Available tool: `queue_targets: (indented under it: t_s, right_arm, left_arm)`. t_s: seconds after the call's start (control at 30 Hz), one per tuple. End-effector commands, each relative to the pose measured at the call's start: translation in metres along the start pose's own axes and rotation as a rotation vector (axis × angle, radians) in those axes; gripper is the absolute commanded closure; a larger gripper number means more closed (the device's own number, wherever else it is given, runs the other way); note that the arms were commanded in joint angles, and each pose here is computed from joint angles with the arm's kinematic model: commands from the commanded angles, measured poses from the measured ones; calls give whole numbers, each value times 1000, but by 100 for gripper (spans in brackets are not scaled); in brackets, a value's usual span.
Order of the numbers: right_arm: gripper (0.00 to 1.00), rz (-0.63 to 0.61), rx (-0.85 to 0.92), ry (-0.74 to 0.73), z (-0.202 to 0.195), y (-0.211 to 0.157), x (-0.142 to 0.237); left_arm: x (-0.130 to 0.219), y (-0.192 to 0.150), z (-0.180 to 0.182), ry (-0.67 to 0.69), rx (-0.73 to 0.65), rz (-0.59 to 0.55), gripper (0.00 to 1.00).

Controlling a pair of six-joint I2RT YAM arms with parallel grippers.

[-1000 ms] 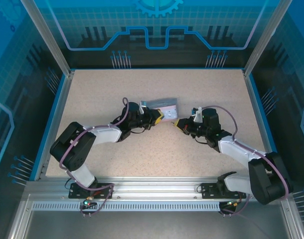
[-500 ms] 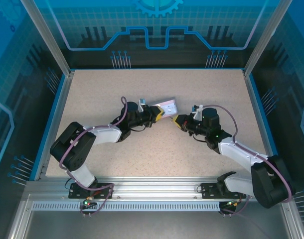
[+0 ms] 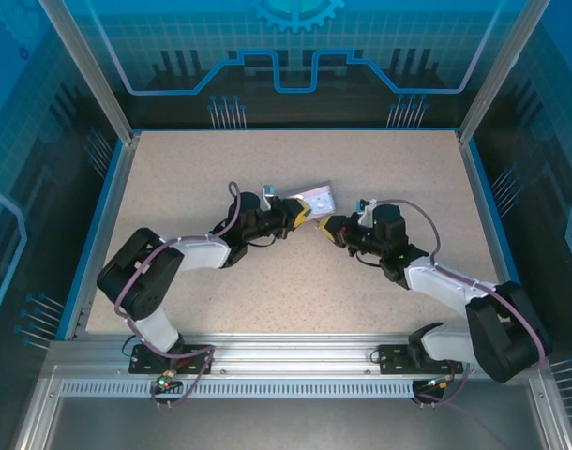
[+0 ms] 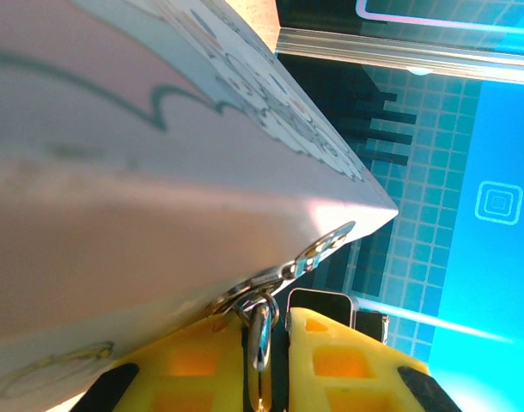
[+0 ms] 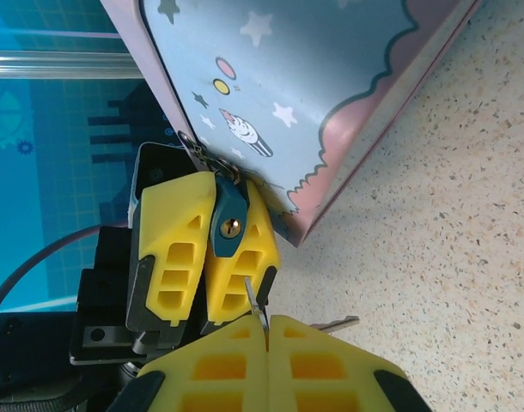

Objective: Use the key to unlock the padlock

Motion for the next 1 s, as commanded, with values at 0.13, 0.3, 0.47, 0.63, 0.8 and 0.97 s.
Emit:
queue_targets:
  t_s: [0.13, 0.3, 0.47, 0.63, 0.8, 0.97]
  right_arm:
    - [100, -46, 18, 47, 12, 7, -8]
    - [100, -51, 9, 42, 10, 8, -11]
    - [100, -66, -11, 47, 9, 10, -12]
    - [100, -82, -40, 48, 8, 12, -12]
    - [100, -104, -115, 43, 2, 11, -11]
    - [100, -138, -202, 16, -10, 7, -7]
  left_arm:
    - [-4, -4, -15, -98, -26, 13, 100]
    - [-5, -4, -12, -95, -26, 12, 100]
    - [-6, -5, -11, -98, -23, 12, 100]
    - [-6, -6, -11, -101, -24, 12, 100]
    - [-5, -5, -12, -104, -27, 2, 100]
    - [-5, -5, -12, -106, -29, 2, 100]
Point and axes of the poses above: each hand's point on the last joint's axis, 136 mm out from that joint toward the fingers, its own x axis back along the fingers, its own z axis along the line the jaws close on, y = z × x, the point moved 6 cm from there along x, back along the fingers, and after that the axes turned 7 degrees about x, right-handed, at the moved point
